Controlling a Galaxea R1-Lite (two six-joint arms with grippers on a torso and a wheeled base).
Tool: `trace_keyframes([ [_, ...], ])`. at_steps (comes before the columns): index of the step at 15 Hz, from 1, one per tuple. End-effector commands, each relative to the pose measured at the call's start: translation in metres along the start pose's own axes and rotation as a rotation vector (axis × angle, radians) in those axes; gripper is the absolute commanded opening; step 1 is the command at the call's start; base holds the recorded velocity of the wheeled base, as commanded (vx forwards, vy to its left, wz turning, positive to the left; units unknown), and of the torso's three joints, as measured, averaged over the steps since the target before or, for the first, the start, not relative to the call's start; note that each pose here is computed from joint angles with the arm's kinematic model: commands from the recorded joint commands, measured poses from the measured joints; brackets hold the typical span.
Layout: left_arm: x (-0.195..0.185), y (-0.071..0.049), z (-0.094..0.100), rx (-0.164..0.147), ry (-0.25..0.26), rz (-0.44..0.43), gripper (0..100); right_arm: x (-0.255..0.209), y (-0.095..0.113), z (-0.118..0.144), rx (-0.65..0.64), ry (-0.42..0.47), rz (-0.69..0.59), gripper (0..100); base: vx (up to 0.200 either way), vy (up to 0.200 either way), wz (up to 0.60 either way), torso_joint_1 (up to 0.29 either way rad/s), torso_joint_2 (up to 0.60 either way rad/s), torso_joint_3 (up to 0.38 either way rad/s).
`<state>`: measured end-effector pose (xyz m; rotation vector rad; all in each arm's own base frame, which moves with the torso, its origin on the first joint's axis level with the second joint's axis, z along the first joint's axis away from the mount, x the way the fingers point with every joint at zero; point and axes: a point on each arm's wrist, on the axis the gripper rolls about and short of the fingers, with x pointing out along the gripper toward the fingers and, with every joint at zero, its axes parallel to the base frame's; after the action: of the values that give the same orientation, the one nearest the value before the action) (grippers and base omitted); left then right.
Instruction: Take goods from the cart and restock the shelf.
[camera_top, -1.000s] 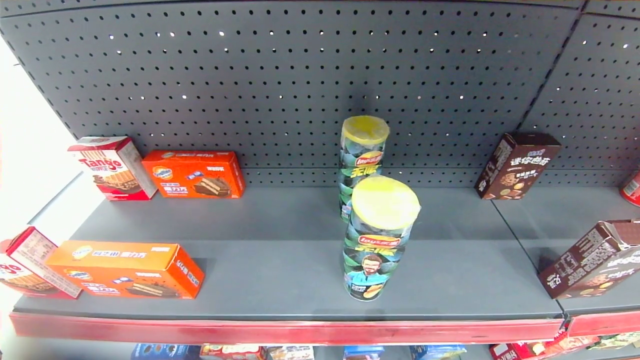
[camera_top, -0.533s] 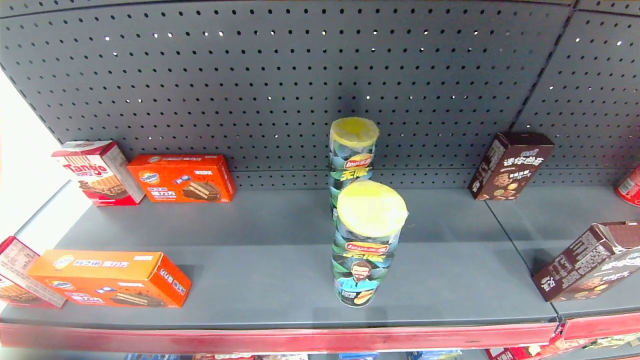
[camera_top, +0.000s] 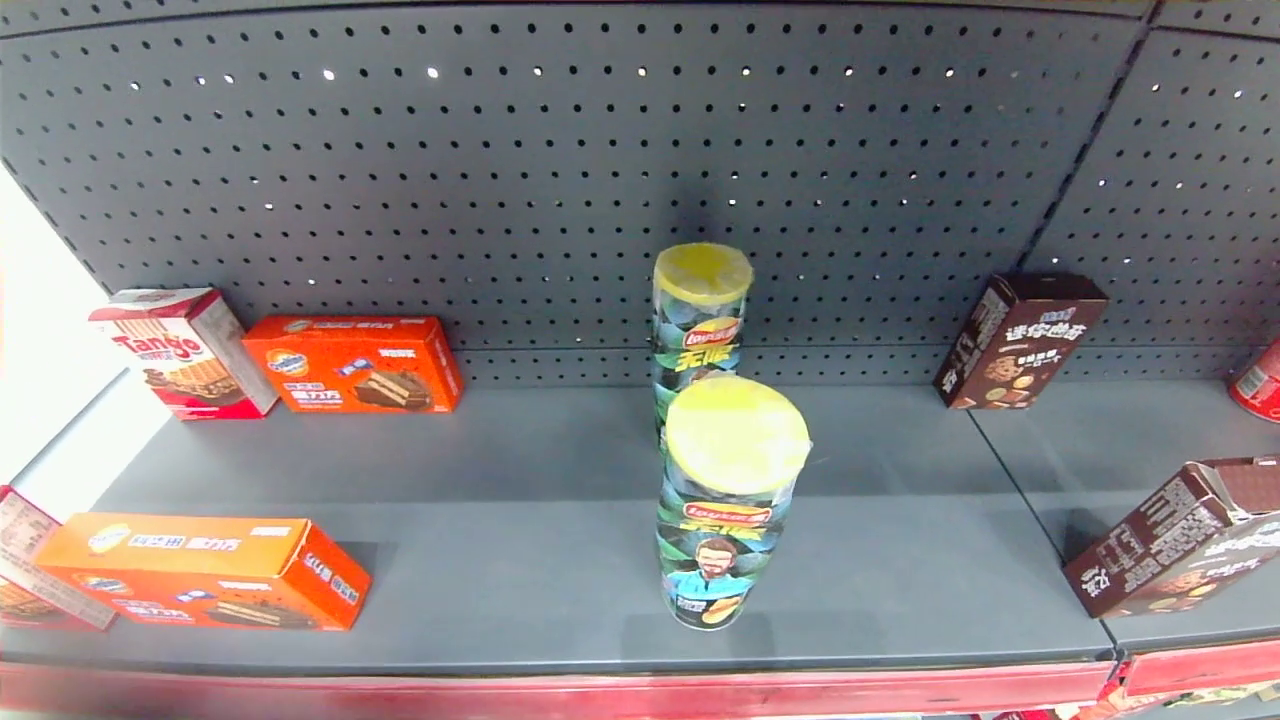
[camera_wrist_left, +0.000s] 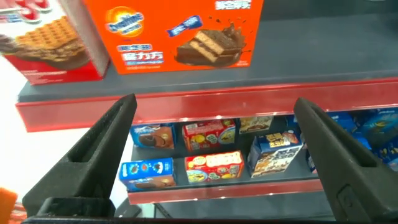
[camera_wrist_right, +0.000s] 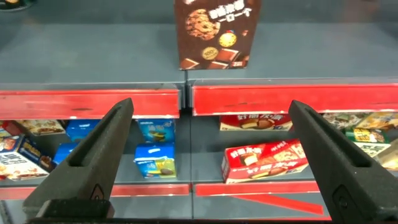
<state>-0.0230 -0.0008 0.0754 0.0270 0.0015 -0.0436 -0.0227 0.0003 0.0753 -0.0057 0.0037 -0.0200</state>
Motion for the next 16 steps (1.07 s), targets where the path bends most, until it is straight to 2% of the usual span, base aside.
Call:
trace_keyframes([
  [1, 0.0001, 0.0000, 0.0000, -0.001, 0.001, 0.001, 100, 0.0001, 0.0000, 0.0000, 0.000, 0.003, 0.000, 100, 0.000, 0.000, 0.00, 0.000, 0.00, 0.000],
  [13, 0.0001, 0.0000, 0.0000, 0.001, 0.001, -0.001, 100, 0.0001, 0.0000, 0.0000, 0.000, 0.003, 0.000, 100, -0.017, 0.000, 0.00, 0.000, 0.00, 0.000],
  [15, 0.0001, 0.0000, 0.0000, -0.001, 0.001, 0.001, 100, 0.0000, 0.0000, -0.0001, 0.000, 0.001, 0.000, 100, -0.200, 0.000, 0.00, 0.005, 0.00, 0.002],
  [16, 0.0001, 0.0000, 0.0000, 0.001, 0.001, -0.001, 100, 0.0001, 0.0000, 0.0000, 0.000, 0.003, 0.000, 100, 0.000, 0.000, 0.00, 0.000, 0.00, 0.000],
])
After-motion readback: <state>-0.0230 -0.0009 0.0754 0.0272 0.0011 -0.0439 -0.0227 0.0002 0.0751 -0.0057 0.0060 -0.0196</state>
